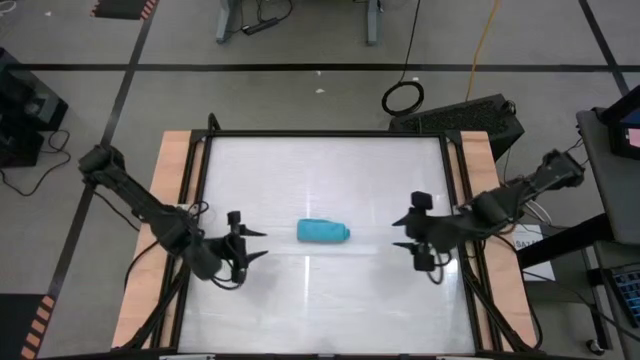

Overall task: Roll towel into tight, uniform cylinder
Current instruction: Return to Home Position

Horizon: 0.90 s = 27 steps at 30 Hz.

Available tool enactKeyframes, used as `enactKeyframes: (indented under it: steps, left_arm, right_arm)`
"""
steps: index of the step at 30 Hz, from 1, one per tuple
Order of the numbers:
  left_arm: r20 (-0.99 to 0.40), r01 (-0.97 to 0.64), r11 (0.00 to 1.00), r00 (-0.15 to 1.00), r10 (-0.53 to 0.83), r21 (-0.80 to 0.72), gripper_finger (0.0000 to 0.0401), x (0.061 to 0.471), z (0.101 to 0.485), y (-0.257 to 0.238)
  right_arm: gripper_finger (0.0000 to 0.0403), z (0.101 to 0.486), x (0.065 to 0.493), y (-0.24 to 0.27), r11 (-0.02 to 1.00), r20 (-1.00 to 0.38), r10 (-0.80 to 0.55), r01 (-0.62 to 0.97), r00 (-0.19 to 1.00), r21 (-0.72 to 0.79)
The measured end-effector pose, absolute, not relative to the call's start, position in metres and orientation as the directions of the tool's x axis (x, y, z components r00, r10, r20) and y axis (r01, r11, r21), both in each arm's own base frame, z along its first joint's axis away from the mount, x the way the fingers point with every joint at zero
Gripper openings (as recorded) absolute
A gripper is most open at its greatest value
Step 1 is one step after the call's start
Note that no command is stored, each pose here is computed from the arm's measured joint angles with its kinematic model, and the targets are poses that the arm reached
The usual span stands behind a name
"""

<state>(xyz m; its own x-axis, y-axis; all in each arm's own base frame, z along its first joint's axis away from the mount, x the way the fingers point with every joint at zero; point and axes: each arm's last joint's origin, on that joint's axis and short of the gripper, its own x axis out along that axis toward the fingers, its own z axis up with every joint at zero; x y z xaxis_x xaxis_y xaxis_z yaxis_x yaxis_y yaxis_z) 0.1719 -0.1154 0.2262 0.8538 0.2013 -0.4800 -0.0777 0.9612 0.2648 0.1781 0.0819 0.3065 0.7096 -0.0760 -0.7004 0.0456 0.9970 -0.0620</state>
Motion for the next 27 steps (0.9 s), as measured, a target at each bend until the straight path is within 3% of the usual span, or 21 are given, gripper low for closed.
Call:
enactKeyframes:
  steps: [6, 13, 27]
  left_arm:
    - [-0.35, -0.013, 0.986, 0.934, 0.071, 0.166, 0.0216, 0.171, 0.219, -0.102]
    - [-0.303, 0.041, 0.994, 0.953, -0.01, 0.097, 0.0216, 0.174, 0.201, -0.084]
    - [-0.188, 0.045, 0.999, 0.981, -0.049, -0.023, 0.0216, 0.174, 0.173, -0.046]
  right_arm:
    - [0.0222, 0.289, 0.152, 0.086, 0.997, -0.619, -0.065, 0.079, 0.783, -0.005]
    - [0.0222, 0.25, 0.141, 0.087, 0.998, -0.505, -0.016, 0.047, 0.863, 0.049]
    - [0.0207, 0.18, 0.126, 0.069, 0.997, -0.241, 0.011, 0.007, 0.97, 0.074]
